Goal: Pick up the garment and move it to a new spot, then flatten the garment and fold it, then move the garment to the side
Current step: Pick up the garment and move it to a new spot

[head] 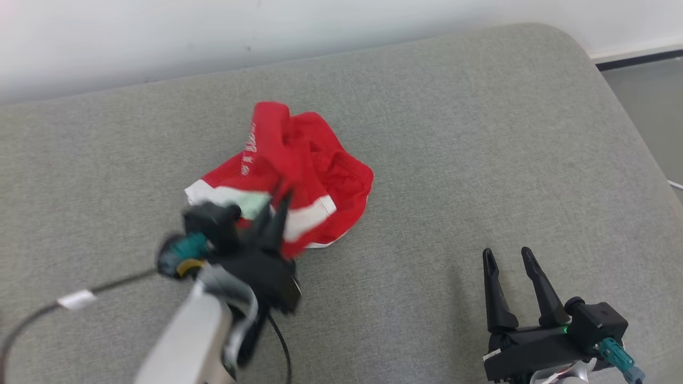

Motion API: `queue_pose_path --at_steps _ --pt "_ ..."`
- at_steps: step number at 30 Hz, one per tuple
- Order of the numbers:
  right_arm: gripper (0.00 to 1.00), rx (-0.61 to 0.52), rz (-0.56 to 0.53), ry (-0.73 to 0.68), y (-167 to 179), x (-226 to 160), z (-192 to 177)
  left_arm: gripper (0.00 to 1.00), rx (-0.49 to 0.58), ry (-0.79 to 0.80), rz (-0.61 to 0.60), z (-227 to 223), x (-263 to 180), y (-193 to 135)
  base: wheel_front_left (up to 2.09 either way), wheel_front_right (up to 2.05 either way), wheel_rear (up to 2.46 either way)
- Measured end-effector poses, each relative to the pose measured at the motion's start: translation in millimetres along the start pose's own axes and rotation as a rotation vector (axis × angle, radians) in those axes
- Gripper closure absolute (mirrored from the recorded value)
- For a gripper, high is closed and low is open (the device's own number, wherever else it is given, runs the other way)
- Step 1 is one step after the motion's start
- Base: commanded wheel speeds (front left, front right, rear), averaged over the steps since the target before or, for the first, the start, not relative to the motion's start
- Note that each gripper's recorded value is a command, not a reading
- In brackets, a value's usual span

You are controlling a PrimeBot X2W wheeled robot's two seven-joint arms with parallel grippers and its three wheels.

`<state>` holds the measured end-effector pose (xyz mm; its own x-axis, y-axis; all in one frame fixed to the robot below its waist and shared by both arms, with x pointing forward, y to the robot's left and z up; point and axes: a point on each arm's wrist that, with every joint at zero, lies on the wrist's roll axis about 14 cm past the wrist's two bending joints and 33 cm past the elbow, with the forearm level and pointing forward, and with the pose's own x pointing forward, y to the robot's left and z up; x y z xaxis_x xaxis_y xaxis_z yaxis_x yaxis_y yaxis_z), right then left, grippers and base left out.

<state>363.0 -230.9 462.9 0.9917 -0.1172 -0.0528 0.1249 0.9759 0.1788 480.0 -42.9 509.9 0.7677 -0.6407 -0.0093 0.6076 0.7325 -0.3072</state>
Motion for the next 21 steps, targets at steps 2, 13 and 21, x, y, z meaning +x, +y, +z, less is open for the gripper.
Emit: queue_pose_path --at_steps 2,13,21 --pt "0.00 -0.004 0.008 -0.001 2 0 0 1.00 -0.019 0.039 -0.003 -18 -8 -5 0.00 0.00 0.00" --pt "0.00 -0.004 0.061 -0.009 19 -1 2 0.00 0.021 -0.057 0.002 -8 -28 -12 0.00 0.00 0.00" --pt "0.00 0.004 0.109 -0.050 35 -3 14 0.00 0.119 -0.222 0.107 48 -53 21 0.00 0.00 0.00"
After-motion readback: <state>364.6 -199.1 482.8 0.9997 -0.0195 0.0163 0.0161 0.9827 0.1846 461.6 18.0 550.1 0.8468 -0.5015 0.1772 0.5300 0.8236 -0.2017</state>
